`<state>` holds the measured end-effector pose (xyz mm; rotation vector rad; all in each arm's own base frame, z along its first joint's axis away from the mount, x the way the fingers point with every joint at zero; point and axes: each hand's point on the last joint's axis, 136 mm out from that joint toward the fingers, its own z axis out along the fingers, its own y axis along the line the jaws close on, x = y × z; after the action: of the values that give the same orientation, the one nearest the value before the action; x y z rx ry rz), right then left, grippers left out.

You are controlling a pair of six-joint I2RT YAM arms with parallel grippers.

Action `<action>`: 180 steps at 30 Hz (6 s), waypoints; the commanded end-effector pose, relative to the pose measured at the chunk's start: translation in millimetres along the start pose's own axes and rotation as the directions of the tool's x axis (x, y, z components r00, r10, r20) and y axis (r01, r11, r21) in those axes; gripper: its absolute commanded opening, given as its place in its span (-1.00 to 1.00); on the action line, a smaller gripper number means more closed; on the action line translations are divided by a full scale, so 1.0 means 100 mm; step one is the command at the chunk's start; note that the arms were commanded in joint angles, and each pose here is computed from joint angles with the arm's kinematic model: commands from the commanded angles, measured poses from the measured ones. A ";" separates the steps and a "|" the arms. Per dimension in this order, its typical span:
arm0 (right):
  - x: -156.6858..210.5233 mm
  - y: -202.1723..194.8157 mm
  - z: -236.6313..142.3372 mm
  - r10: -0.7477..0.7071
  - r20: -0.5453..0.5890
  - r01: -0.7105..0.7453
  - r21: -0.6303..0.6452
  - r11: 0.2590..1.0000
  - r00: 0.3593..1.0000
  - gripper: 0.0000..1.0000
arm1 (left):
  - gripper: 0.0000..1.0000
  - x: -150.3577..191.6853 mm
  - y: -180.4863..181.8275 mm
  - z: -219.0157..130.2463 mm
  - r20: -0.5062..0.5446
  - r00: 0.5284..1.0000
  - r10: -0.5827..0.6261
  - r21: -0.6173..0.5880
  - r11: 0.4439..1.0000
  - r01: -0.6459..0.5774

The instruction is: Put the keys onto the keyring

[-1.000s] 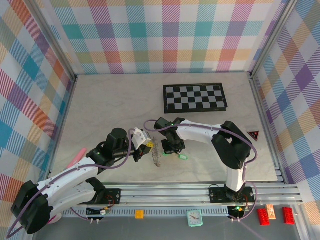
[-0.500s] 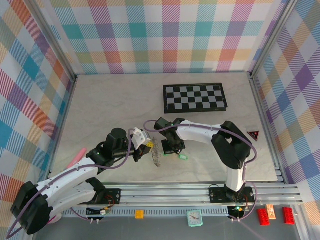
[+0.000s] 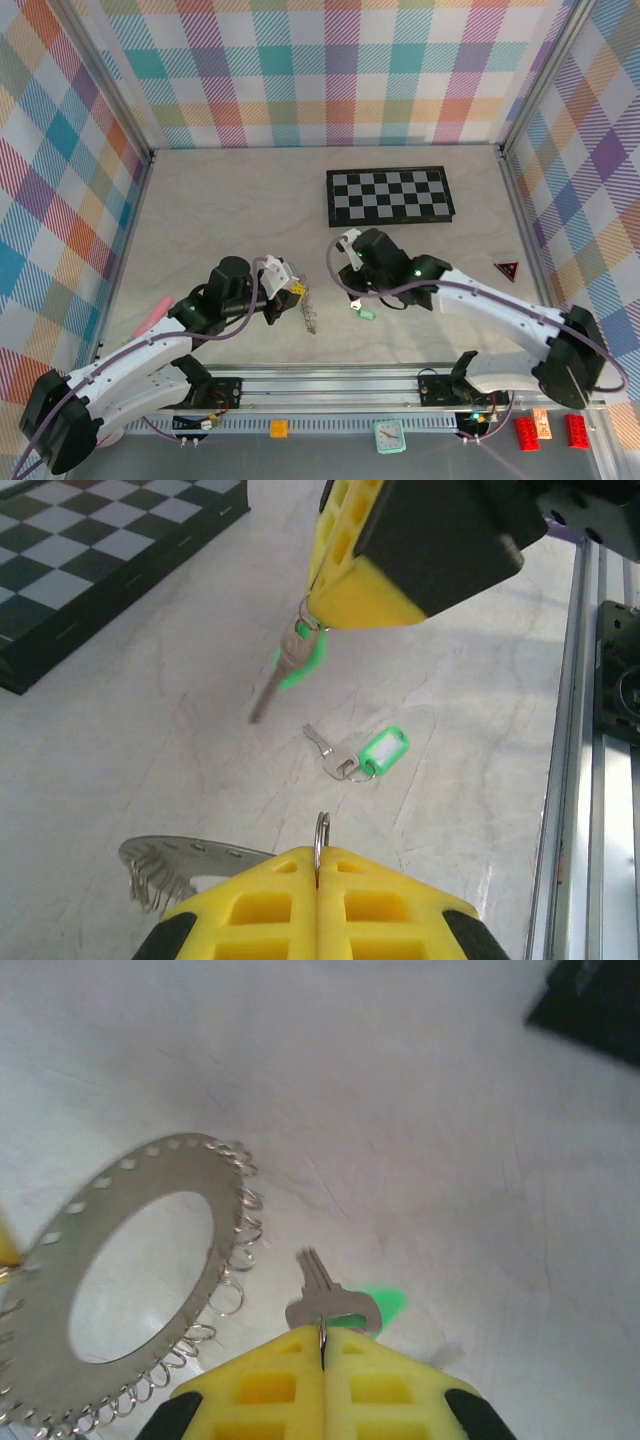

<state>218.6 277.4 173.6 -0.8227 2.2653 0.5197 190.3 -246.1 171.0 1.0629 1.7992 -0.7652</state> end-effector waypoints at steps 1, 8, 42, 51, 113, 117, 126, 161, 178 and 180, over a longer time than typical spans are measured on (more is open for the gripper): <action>-0.25 0.29 -0.10 -0.255 0.203 0.281 -0.111 0.953 0.945 -1.00 | -1.00 -0.31 -0.07 -0.09 0.084 0.996 0.009 0.018 1.000 -0.011; -0.39 0.59 -0.23 -0.362 0.333 0.442 -0.210 0.872 0.871 -1.00 | -1.00 -0.32 -0.11 -0.10 0.089 0.996 -0.025 0.045 0.999 0.021; -0.14 0.80 0.06 -0.629 0.321 0.698 -0.188 0.691 0.708 -1.00 | -1.00 -0.22 -0.10 0.04 0.043 0.995 -0.089 0.073 0.994 0.086; -0.14 0.76 0.10 -0.699 0.298 0.752 -0.117 0.649 0.650 -1.00 | -1.00 -0.23 -0.11 0.01 0.048 0.996 -0.072 0.069 0.995 0.069; -0.14 0.60 0.13 -0.366 0.274 0.432 -0.237 0.870 0.889 -1.00 | -1.00 -0.17 -0.22 0.03 0.116 0.958 0.262 -0.009 0.965 -0.263; -0.20 0.53 0.14 -0.329 0.263 0.385 -0.199 0.901 0.907 -1.00 | -1.00 -0.17 -0.22 0.03 0.118 0.957 0.264 -0.007 0.964 -0.265; -0.24 0.52 0.18 -0.228 0.243 0.282 -0.215 0.935 0.943 -1.00 | -1.00 -0.16 -0.22 0.05 0.116 0.953 0.280 -0.017 0.960 -0.280; -0.12 0.47 0.35 0.061 -0.029 -0.068 -0.398 0.915 0.998 -1.00 | -1.00 -0.14 -0.09 0.05 0.104 0.945 0.311 -0.129 0.946 -0.297; -0.15 0.39 0.06 -0.106 0.169 0.172 -0.447 0.878 0.980 0.01 | -1.00 -0.20 -0.06 0.05 0.222 0.964 0.148 -0.138 0.983 -0.119; -0.11 0.43 0.03 -0.215 0.255 0.310 -0.435 0.845 0.943 0.03 | -1.00 -0.20 -0.06 0.07 0.245 0.964 0.106 -0.124 0.989 -0.077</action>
<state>203.6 314.8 182.0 -1.0679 2.0340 1.0645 194.6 -252.9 166.8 1.0121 1.6041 -0.5894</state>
